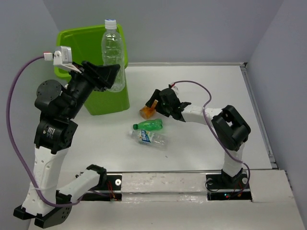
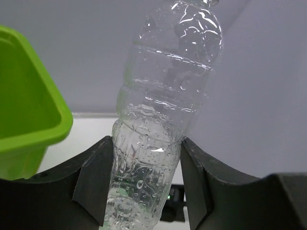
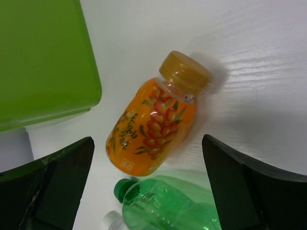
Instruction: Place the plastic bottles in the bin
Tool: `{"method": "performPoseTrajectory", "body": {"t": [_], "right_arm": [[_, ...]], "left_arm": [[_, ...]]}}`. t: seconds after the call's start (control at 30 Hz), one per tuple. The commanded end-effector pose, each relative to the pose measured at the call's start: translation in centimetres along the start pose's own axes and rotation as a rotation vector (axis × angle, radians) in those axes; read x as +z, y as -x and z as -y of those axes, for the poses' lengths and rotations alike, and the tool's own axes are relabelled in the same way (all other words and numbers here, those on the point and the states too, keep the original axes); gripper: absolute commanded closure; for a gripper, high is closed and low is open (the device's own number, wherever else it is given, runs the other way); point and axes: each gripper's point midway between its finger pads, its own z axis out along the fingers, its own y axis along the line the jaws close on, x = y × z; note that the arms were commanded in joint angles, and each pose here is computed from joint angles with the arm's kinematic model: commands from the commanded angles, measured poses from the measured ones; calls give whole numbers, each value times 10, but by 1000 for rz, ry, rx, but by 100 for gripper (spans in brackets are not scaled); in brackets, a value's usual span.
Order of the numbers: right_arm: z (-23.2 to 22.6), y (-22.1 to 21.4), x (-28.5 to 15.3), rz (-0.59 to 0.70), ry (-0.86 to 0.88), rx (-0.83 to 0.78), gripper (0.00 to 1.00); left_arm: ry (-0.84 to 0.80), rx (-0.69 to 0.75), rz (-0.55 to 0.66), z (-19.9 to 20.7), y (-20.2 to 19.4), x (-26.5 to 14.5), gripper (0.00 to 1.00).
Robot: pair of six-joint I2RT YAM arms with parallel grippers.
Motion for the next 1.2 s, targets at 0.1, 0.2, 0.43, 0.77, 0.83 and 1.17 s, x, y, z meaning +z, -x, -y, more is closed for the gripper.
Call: {"method": "performPoseTrajectory", "body": {"t": [0.1,0.2,0.43,0.77,0.83,1.17], "right_arm": [[3,0,25,-2,-53,59,0],[7,-6,32,-17,-61,52,0],[13,-14,42,-56,-66,81,7],[14,14,30,25,-36,102,43],[8,28,18,80,-16,96,48],[-70,145,-127,471,206,-85,52]], "left_arm": [[114,27,243,-5,86,35,53],[234,43,349,-30,118,38,52],[453,32,365,-124,137,74,50],[648,82,362,-195,131,85,1],[610,82,378,-182,138,82,1],[276,19,262,-89,97,41,1]]}}
